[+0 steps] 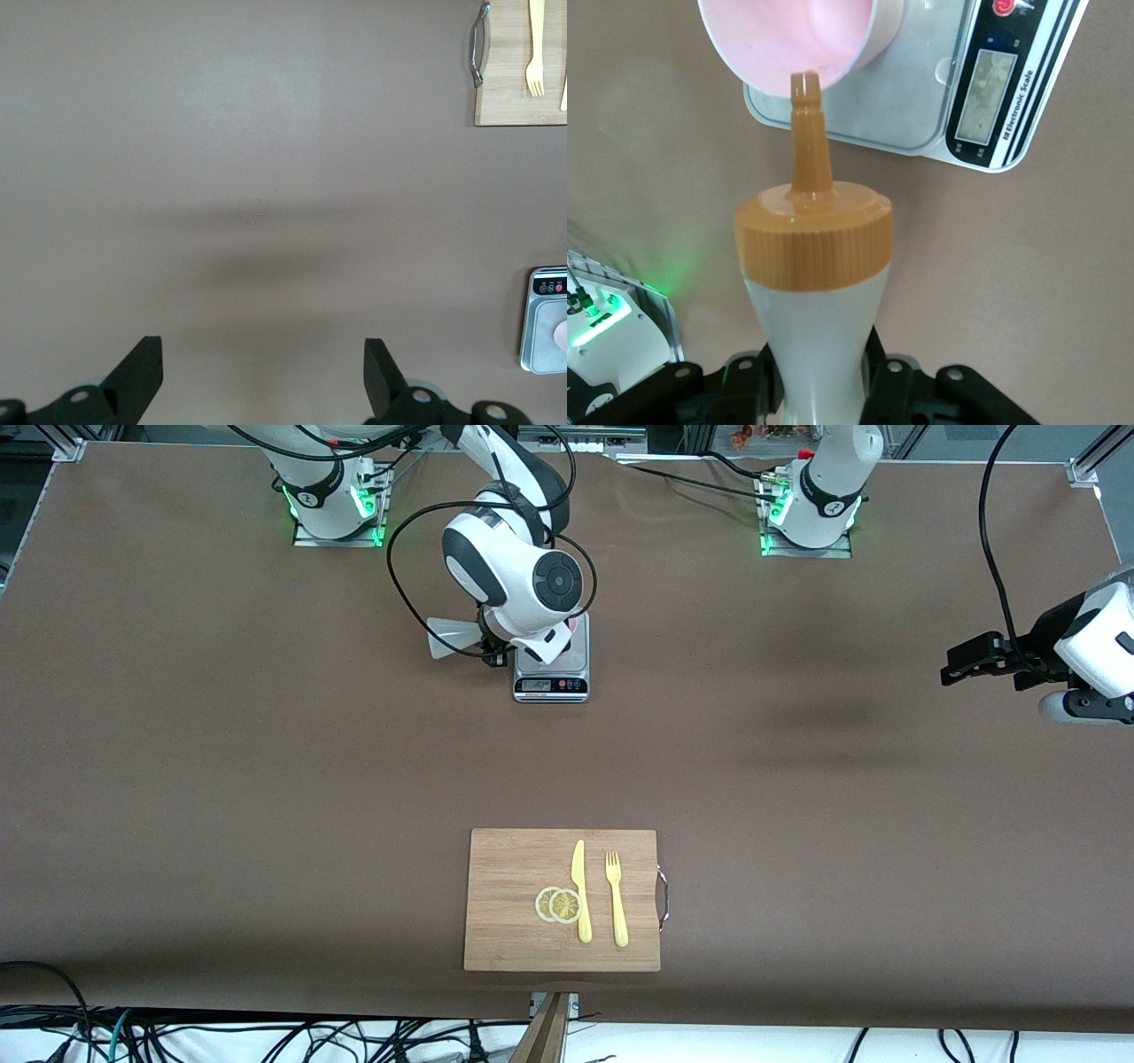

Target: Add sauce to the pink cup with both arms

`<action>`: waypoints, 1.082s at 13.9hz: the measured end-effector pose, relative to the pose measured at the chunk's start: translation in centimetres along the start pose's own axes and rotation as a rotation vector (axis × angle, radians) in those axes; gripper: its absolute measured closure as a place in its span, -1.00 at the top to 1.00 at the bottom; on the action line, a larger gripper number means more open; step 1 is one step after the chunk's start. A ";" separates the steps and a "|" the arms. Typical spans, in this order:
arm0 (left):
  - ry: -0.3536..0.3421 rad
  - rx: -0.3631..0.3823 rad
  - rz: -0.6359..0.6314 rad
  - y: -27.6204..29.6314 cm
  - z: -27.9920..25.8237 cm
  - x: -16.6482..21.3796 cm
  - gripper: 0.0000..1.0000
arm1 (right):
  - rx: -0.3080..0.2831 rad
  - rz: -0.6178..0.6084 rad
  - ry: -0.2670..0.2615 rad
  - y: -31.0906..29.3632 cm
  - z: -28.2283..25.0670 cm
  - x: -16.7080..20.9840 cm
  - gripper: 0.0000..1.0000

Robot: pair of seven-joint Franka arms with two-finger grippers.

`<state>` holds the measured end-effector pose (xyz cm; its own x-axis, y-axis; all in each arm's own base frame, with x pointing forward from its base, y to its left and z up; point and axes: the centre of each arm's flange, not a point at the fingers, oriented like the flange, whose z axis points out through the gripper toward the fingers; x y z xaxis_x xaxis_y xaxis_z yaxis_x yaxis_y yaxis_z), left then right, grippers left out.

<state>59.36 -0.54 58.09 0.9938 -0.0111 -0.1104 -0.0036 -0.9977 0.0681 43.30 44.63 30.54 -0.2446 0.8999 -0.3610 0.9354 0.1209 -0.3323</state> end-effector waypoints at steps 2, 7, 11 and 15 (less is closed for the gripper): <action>0.000 0.000 0.000 0.0 0.0 0.0 1.00 | -0.008 0.000 0.002 0.0 -0.3 0.0 -0.32; 0.000 0.000 0.000 0.0 0.0 0.0 1.00 | 0.001 0.009 0.029 0.4 -0.7 -0.4 -0.32; 0.000 0.000 0.000 0.0 0.0 0.0 1.00 | 0.036 -0.012 0.155 2.3 -0.9 -2.3 -0.32; 0.000 0.000 0.000 0.0 0.0 0.0 1.00 | 0.035 -0.055 0.304 4.3 -1.3 -4.3 -0.32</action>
<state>59.37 -0.54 58.09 0.9938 -0.0111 -0.1104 -0.0036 -0.9977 0.0681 48.73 41.79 31.75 -0.2021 0.9772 -0.0659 0.9121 0.1632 -0.3762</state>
